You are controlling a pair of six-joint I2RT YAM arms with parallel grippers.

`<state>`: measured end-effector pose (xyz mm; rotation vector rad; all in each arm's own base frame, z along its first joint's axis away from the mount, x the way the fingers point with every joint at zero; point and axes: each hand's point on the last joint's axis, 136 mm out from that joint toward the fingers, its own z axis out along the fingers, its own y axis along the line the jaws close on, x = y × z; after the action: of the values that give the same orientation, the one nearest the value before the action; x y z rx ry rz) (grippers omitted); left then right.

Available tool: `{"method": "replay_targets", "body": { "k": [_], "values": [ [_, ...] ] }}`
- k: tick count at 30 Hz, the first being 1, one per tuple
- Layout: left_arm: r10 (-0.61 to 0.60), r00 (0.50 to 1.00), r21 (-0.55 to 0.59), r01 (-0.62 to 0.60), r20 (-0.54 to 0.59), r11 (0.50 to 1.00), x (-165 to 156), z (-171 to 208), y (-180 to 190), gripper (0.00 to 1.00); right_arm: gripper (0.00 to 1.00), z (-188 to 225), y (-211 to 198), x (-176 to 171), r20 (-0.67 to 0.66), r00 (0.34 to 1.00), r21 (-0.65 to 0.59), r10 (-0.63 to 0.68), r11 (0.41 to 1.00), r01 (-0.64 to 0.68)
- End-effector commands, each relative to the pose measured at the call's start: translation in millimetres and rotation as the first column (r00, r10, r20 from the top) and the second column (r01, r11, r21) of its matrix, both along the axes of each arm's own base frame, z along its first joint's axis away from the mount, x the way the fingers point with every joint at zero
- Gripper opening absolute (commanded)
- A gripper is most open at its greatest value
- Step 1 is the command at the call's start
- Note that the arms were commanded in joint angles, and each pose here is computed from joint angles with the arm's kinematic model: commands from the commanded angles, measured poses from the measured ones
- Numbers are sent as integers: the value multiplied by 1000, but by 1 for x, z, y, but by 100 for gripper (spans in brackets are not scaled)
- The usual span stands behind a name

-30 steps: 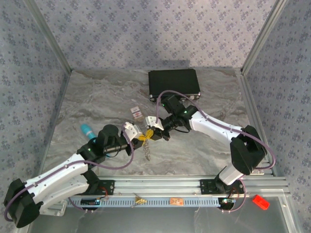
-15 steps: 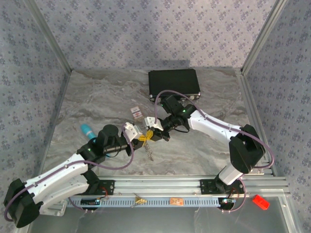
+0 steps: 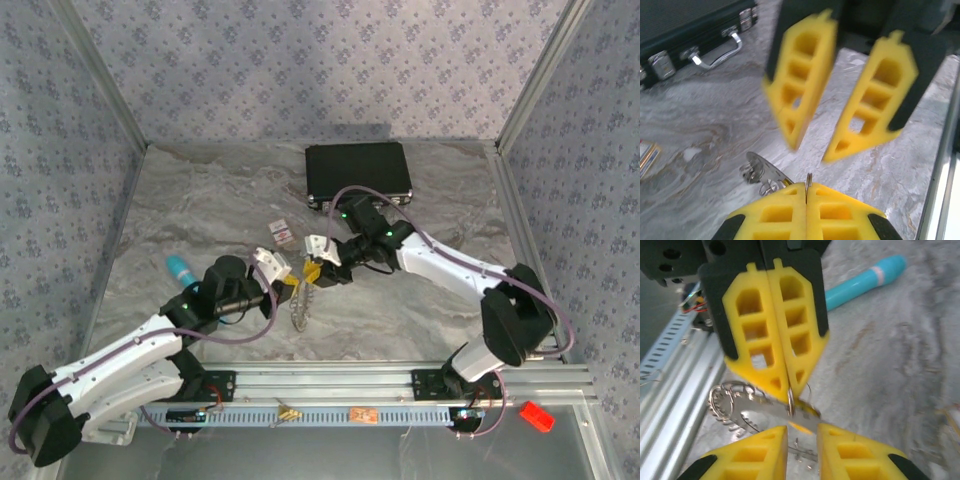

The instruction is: Put the keys on the keyring

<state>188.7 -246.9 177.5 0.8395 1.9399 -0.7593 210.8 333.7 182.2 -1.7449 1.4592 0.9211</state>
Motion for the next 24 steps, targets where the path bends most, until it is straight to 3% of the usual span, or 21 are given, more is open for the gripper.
{"method": "replay_targets", "body": {
  "k": [1, 5, 11, 14, 21, 24],
  "values": [
    [302, 944, -76, -314, -134, 947, 32, 31, 19, 0, 24, 33, -9, 27, 94, 981, 111, -169, 981, 158],
    [526, 787, 50, -541, -321, 840, 42, 18, 42, 0, 25, 48, -8, 16, 109, 965, 167, -238, 961, 218],
    [634, 627, 132, -656, -453, 743, 45, 25, 46, 0, 24, 50, 35, -30, 51, 978, 186, -202, 964, 190],
    [641, 556, 128, -695, -529, 708, 45, 29, 41, 0, 25, 45, 55, -39, 44, 973, 232, -226, 950, 210],
    [636, 387, 139, -774, -668, 618, 36, 30, 42, 0, 30, 0, 57, -8, -20, 898, 216, -439, 875, 433],
    [633, 348, 150, -788, -692, 597, 33, 29, 45, 0, 34, -12, 55, -3, -43, 880, 208, -473, 857, 471]
  ]
}}
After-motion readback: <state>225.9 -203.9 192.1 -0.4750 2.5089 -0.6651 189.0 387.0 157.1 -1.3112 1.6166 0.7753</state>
